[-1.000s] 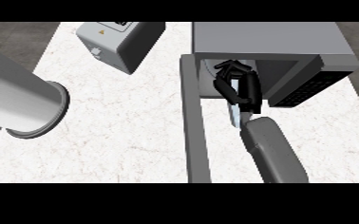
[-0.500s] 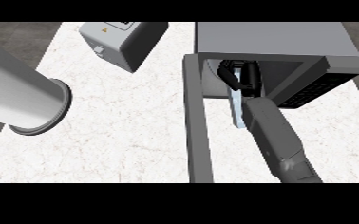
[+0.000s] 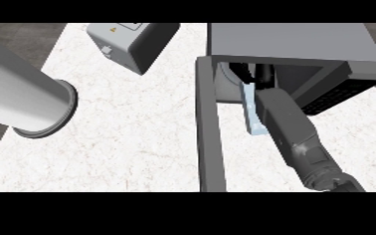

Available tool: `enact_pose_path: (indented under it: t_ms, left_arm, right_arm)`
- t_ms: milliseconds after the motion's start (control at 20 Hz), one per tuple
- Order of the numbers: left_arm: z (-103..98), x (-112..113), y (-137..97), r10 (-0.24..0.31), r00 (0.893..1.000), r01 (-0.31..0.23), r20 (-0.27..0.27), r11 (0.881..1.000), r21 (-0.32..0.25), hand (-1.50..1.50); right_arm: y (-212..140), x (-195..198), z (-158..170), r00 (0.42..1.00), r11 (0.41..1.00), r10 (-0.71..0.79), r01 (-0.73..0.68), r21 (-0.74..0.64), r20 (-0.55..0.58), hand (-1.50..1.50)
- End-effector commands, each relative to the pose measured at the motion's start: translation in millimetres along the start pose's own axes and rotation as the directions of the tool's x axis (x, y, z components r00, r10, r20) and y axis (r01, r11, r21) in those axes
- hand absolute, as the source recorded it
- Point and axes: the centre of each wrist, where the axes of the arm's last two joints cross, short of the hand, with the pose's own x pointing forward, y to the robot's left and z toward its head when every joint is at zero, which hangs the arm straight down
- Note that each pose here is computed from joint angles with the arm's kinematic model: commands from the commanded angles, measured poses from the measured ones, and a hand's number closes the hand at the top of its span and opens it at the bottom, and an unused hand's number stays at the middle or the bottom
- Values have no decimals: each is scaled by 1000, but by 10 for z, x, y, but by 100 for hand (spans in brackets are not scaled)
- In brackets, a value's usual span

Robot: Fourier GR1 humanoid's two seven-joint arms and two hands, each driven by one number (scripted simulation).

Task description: Pick up the milk, place it into the microwave and close the microwave

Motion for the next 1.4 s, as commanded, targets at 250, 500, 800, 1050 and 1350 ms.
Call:
enact_pose_path:
  t_ms: [250,500,800,1050,1350]
  left_arm:
    - [-94,-83,55,6,1000,-6,19,1000,-5,-150]
    - [-100,-31,73,9,1000,-9,10,1000,-24,-150]
    - [-55,-170,24,14,1000,-14,-2,1000,-27,-150]
    - [-274,-131,25,8,999,-6,39,999,-43,-150]
    - [-272,-278,-68,33,999,-34,-12,997,-74,-150]
  right_arm:
    - [131,95,-105,930,938,347,-346,-28,122,150]
    - [161,92,-95,898,897,434,-422,-131,77,150]
    - [-101,255,-405,902,882,432,-421,-212,8,150]
    - [-287,61,-267,896,871,443,-440,-220,-37,150]
    - [-729,-19,-308,881,859,469,-472,-197,-66,150]
